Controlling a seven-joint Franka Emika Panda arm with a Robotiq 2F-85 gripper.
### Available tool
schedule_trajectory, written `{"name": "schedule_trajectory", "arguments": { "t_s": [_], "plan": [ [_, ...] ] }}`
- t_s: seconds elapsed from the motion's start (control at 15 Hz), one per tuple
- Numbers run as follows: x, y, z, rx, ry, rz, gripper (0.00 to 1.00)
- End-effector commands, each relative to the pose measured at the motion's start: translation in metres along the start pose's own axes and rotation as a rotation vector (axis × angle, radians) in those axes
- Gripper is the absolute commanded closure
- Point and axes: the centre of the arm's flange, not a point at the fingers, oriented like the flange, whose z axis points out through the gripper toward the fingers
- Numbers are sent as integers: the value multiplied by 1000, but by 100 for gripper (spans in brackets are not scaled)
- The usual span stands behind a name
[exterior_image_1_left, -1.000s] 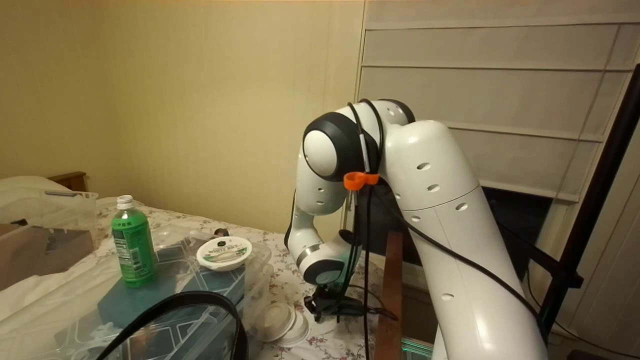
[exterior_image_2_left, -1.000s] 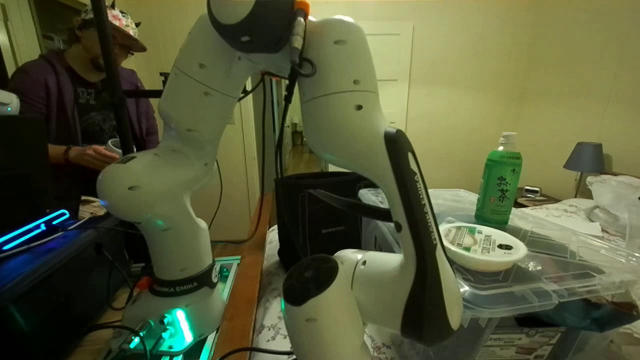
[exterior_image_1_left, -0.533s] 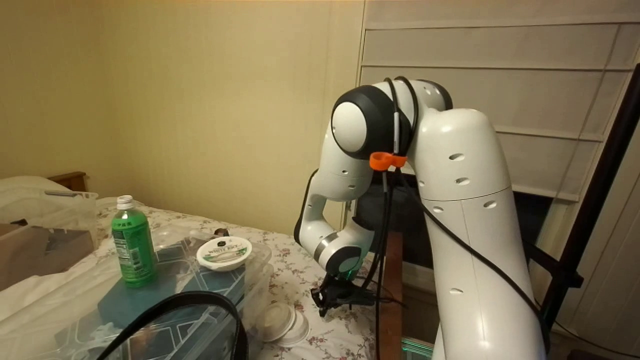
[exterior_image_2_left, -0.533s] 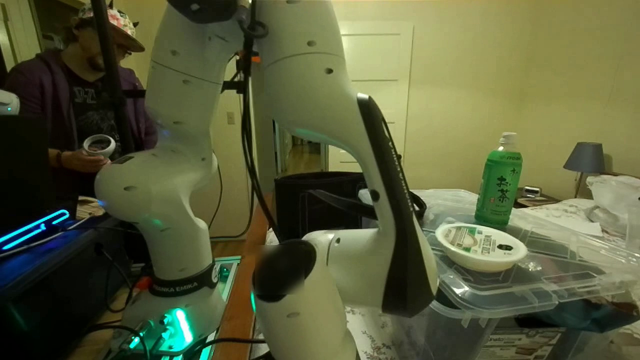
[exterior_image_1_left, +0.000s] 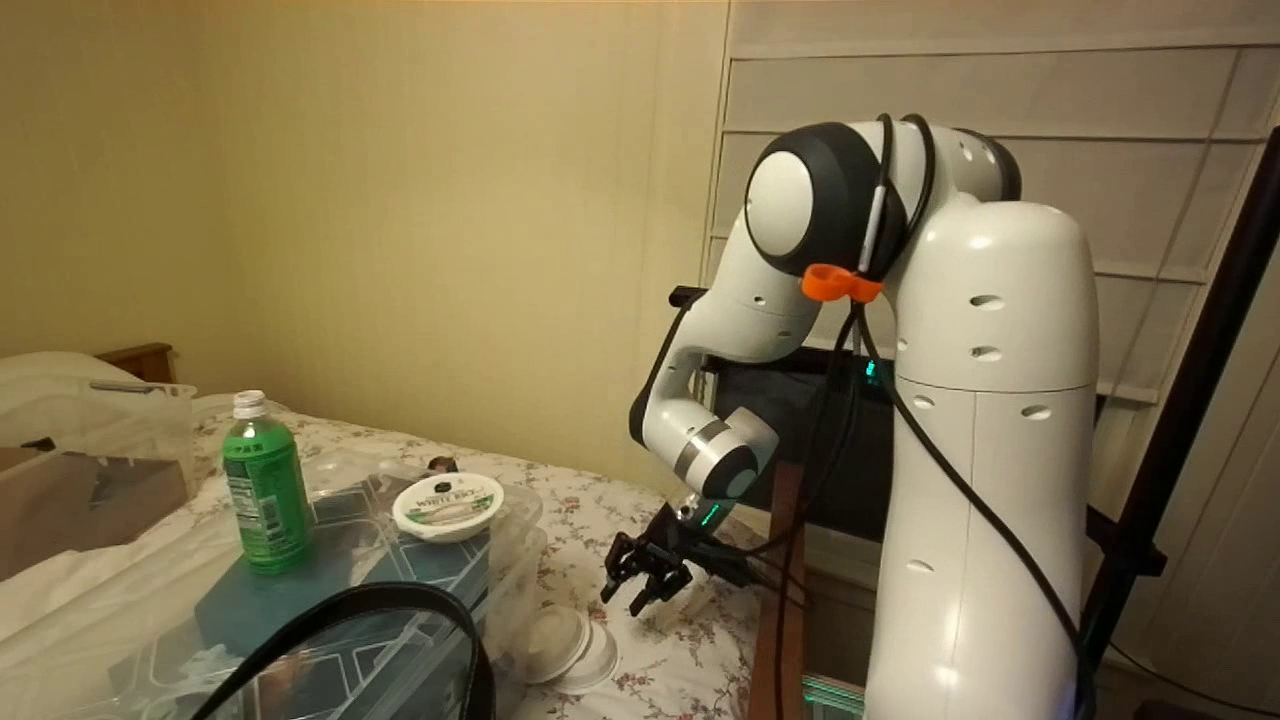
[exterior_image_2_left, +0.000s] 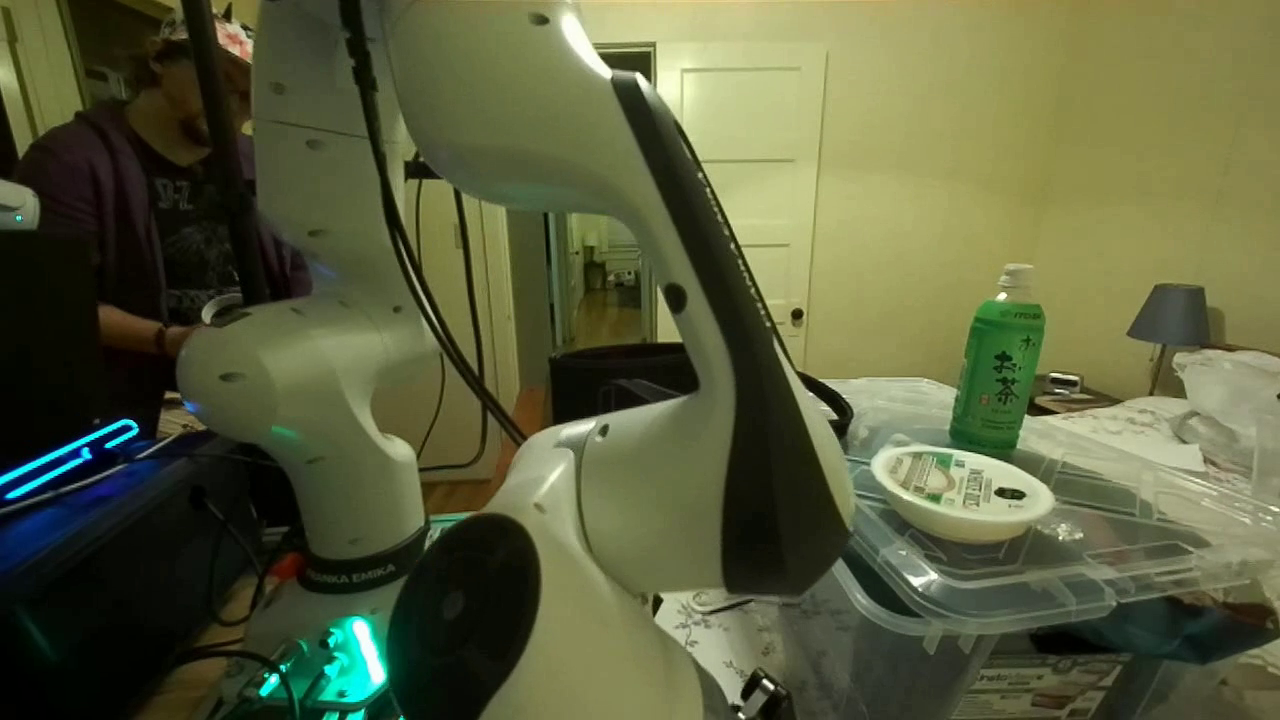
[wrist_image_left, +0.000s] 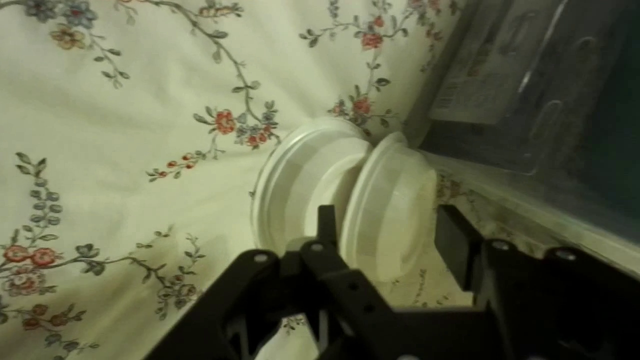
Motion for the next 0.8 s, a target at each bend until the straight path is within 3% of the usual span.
{"name": "schedule_trajectory", "arguments": {
  "t_s": [0.0, 0.13, 0.33, 0.67, 0.73],
  "plan": [
    [0, -12, 3, 85, -38, 7, 12],
    [-1, -11, 17, 84, -43, 2, 0],
    [-3, -9, 37, 60, -34, 3, 0],
    [2, -12, 65, 96, 41, 85, 0],
    [-6, -14, 45, 100, 2, 66, 0]
  ]
}}
